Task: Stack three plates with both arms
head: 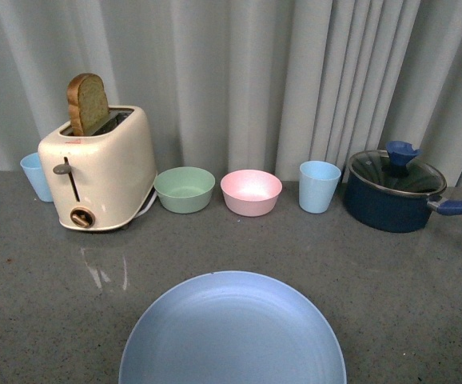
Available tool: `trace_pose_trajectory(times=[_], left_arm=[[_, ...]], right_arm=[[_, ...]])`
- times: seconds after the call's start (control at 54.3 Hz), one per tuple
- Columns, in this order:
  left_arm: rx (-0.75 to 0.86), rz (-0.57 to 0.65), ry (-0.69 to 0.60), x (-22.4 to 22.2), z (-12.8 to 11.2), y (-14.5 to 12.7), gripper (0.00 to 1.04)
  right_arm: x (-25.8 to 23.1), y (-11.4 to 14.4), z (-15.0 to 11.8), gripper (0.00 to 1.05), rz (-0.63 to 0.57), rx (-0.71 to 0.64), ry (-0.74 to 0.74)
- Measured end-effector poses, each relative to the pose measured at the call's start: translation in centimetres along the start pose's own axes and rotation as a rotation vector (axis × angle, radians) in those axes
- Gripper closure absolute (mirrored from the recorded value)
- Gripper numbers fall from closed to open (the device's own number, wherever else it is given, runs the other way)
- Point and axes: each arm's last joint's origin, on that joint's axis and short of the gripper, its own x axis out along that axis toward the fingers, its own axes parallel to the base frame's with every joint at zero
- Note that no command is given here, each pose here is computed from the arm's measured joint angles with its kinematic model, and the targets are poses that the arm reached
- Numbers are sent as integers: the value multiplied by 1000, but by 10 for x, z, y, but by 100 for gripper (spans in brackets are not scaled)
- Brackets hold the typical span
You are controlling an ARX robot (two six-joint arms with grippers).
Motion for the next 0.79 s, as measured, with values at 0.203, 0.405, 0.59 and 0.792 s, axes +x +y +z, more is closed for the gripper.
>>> trace_pose_trajectory(times=[0.203, 0.405, 0.59, 0.792], left_arm=[[0, 0, 0, 0, 0, 0, 7], [0, 0, 0, 0, 0, 0, 7], [0, 0, 0, 0, 0, 0, 7], [0, 0, 0, 0, 0, 0, 7]], right_arm=[[0, 0, 0, 45, 0, 0, 0], [0, 0, 0, 10, 0, 0, 0], [0, 0, 0, 7, 0, 0, 0], [0, 0, 0, 7, 0, 0, 0]])
